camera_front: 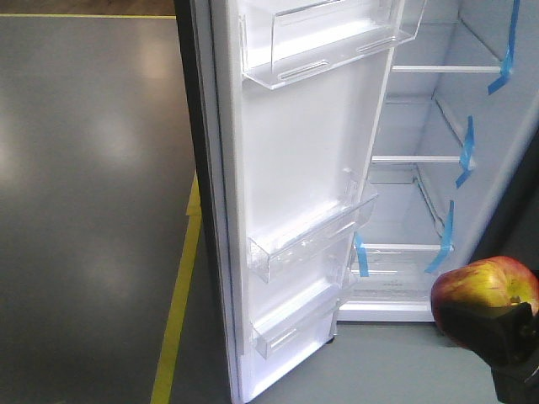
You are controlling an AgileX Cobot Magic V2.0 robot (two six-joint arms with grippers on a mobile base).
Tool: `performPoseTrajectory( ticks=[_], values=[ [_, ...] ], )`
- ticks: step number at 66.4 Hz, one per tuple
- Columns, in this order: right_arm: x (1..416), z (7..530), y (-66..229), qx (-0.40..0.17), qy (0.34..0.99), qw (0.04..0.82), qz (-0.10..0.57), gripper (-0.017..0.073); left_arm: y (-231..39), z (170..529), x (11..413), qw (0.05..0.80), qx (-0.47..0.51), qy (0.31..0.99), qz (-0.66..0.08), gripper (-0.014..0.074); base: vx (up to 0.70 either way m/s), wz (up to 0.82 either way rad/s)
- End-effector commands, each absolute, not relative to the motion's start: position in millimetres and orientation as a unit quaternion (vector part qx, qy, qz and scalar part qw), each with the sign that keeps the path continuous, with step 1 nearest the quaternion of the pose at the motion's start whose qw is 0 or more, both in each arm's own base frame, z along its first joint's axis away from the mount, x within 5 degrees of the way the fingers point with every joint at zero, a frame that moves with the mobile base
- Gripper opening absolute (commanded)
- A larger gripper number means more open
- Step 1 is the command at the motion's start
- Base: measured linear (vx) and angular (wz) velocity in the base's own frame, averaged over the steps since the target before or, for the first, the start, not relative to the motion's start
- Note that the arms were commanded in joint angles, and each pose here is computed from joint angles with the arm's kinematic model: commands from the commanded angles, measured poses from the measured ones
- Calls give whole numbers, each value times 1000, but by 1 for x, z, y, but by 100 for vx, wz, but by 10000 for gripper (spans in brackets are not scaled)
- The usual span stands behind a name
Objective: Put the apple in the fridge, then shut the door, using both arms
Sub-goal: 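Approach the refrigerator interior until the door shelves fill the view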
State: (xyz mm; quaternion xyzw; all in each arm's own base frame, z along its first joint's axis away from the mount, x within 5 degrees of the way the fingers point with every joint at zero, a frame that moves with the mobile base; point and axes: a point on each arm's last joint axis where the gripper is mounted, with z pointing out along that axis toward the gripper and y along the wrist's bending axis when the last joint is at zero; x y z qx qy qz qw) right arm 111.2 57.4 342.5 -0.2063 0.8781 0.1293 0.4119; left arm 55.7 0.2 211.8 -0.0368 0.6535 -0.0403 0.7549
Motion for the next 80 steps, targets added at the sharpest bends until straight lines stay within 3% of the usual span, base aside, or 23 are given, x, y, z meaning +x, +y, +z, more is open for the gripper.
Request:
performPoseTrajectory(
  ticks=[1, 80],
  values=[
    [113, 358, 58, -198, 856, 457, 139, 197, 0, 210, 55, 774, -37, 631, -45, -6, 7, -1],
    [113, 358, 58, -198, 856, 457, 139, 197, 0, 210, 55, 774, -37, 631, -45, -6, 6, 0]
  ],
)
